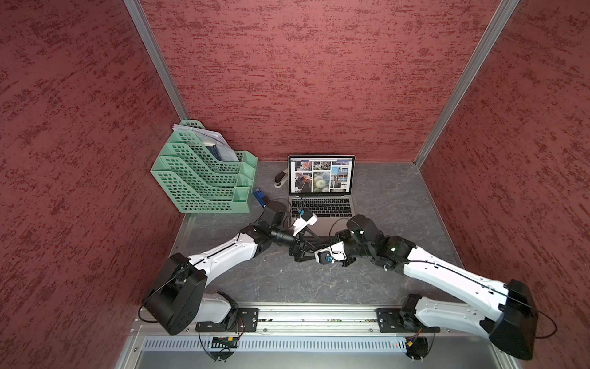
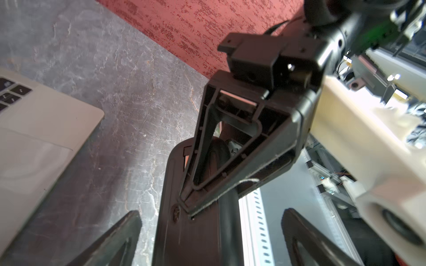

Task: Remove the wireless mouse receiver from the laptop
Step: Pick up the mouse from the center of the board, then place the mouse at the center of the board.

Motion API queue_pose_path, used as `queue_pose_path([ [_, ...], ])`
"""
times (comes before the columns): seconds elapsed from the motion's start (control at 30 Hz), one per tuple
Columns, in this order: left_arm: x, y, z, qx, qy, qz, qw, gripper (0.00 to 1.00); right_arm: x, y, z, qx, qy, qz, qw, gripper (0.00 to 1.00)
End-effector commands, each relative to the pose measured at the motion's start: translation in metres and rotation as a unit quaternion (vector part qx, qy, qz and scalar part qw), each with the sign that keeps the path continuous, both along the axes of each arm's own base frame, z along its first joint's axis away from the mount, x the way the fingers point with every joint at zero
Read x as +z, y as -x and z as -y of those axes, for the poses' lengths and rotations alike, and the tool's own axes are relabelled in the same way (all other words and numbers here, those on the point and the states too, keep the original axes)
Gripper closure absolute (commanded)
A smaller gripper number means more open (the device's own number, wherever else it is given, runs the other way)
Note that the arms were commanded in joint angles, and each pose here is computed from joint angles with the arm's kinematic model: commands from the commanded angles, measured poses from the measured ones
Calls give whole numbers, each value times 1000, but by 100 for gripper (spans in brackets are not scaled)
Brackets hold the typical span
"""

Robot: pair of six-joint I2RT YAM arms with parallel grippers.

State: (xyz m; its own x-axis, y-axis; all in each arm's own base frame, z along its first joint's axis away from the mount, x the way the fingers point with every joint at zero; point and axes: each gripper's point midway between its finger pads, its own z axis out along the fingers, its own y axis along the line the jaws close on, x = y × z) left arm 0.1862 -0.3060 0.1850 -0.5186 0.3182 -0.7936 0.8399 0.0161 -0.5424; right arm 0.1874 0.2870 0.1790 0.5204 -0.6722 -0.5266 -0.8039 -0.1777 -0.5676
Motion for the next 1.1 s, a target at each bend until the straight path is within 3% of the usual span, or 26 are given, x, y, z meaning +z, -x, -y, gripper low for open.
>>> queue_pose_path([
  [0.0,14,-4,0,8,15,43,999,0,14,-5,-4,-17,-13,3,1000,78],
  [0.17,8,-25,-15,87,-1,124,988,0,7,-11,5,-75,-6,-31,997,83],
  [0.27,5,-50,-35,183,-10,194,964,0,1,-17,14,-135,-17,-73,988,85],
  [0.33,2,-70,-54,256,-35,244,935,0,0,-27,23,-198,-52,-120,971,85],
  [0.4,1,-83,-70,307,-59,276,909,0,5,-42,35,-271,-118,-199,934,85],
  [0.6,16,-99,-92,370,-75,330,865,0,13,-96,90,-446,-297,-340,773,85],
  [0.77,20,-99,-93,373,-70,335,862,0,0,-124,118,-519,-343,-427,656,86],
  [0.9,22,-99,-93,375,-67,337,861,0,-10,-145,133,-519,-403,-495,568,86],
  [1.07,24,-100,-96,381,-66,340,857,0,-25,-167,169,-530,-454,-509,504,86],
])
